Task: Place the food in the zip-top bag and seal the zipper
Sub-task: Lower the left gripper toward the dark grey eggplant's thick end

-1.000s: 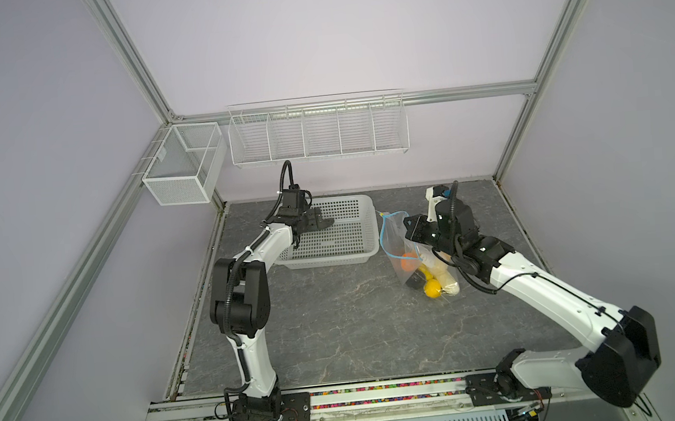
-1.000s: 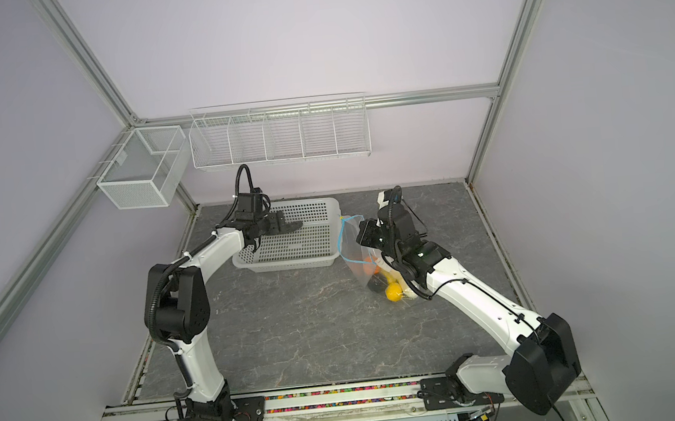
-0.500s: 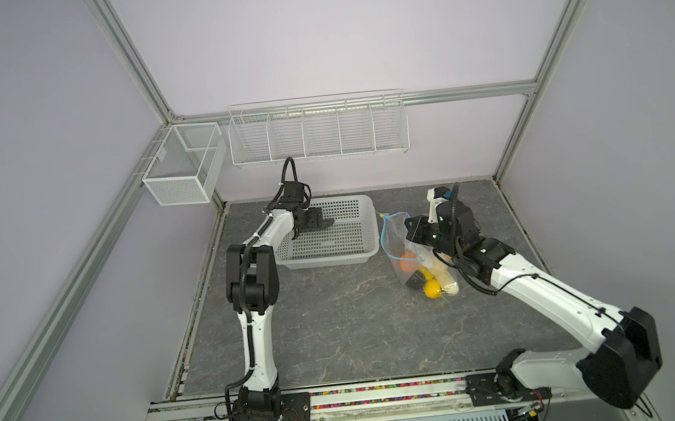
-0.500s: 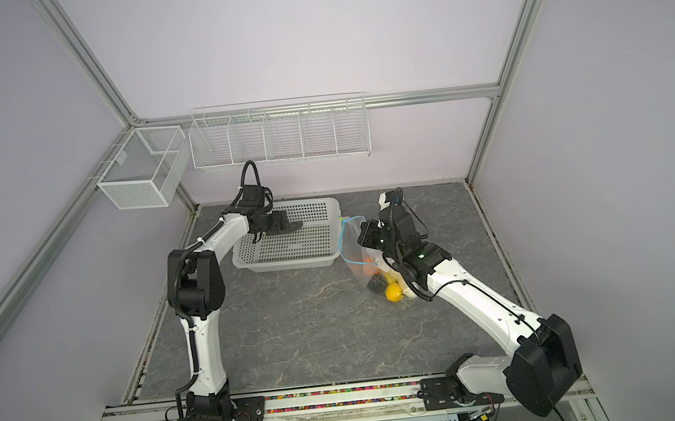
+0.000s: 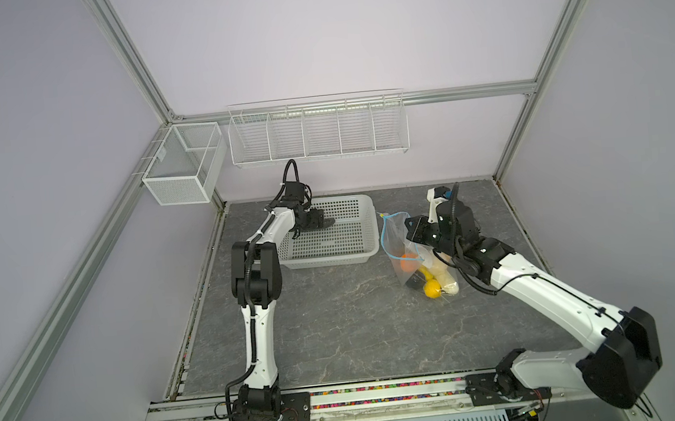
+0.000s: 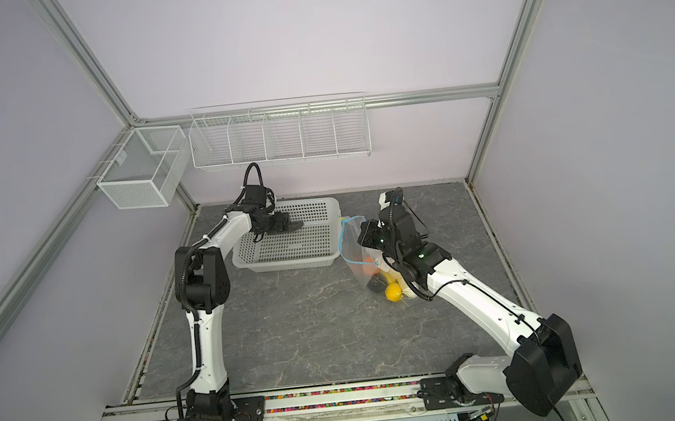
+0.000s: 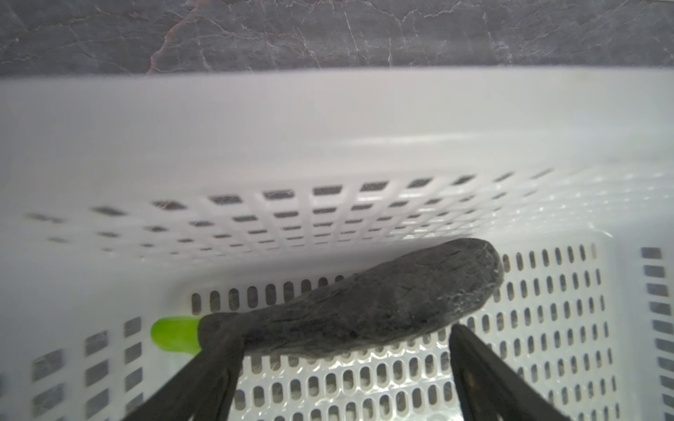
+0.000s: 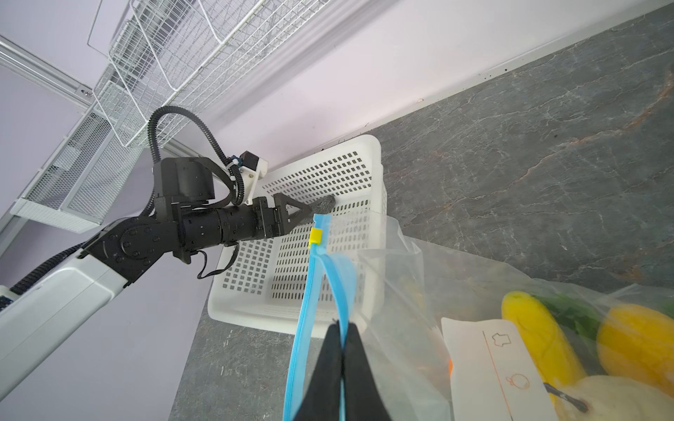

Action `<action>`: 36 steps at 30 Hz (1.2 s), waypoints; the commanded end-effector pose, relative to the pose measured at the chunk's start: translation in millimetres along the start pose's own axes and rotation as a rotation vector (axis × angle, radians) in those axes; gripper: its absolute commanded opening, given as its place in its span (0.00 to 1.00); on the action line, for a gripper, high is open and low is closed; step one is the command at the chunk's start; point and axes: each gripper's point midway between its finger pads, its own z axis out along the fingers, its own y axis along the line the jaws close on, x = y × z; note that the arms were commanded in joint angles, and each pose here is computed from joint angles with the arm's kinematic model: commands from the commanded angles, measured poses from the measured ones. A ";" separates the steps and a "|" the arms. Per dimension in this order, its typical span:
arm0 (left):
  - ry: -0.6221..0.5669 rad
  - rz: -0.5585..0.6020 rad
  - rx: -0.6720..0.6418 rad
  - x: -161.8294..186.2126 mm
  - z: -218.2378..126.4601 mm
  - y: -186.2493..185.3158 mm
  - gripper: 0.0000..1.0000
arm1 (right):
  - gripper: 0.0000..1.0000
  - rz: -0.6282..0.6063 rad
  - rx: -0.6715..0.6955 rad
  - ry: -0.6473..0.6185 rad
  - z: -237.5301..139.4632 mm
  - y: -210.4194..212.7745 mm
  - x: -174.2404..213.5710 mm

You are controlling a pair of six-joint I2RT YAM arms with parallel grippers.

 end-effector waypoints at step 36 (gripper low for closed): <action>0.105 0.033 0.183 41.5 -11.7 -70.4 0.88 | 0.06 0.012 -0.012 -0.037 -7.7 1.2 -8.1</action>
